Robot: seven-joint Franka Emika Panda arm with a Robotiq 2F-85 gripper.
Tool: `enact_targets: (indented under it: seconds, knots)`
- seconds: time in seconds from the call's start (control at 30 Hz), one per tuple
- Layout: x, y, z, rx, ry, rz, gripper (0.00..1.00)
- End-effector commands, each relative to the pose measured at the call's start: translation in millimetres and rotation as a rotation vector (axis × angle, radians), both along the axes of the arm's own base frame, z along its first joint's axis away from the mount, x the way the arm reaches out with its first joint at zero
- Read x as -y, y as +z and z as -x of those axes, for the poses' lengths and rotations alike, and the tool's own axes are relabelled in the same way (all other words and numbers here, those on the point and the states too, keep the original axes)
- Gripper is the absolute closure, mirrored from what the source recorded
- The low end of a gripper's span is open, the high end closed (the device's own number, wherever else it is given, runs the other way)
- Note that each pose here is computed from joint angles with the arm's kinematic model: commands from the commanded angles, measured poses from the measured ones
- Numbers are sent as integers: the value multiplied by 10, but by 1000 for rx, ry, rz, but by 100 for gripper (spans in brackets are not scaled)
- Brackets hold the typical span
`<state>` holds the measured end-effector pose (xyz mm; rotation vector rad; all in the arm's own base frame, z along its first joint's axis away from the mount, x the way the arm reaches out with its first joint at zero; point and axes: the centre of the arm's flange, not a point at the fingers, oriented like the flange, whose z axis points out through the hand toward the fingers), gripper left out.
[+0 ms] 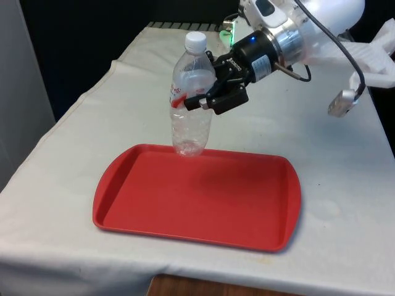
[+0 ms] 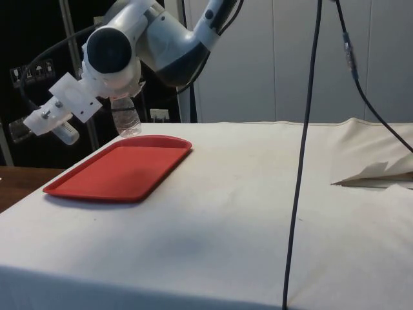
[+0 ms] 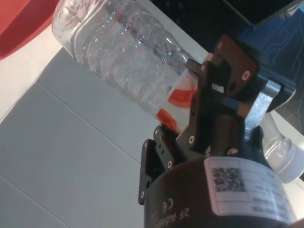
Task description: Place the bottle upright on the tray.
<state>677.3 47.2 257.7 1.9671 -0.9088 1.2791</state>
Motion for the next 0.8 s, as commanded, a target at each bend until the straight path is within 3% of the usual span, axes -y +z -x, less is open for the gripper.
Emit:
enact_targets:
  seconds: [0.0, 0.3, 0.5, 0.57, 0.77]
  knots:
    - [-7, 9, 5, 8, 3, -1, 67]
    - [-7, -3, 6, 2, -7, 5, 67]
    - [-19, -78, 27, 36, -21, -20, 67]
    - [-17, -93, 37, 29, -26, -17, 67]
    - [-38, -164, 50, 69, -43, -42, 67]
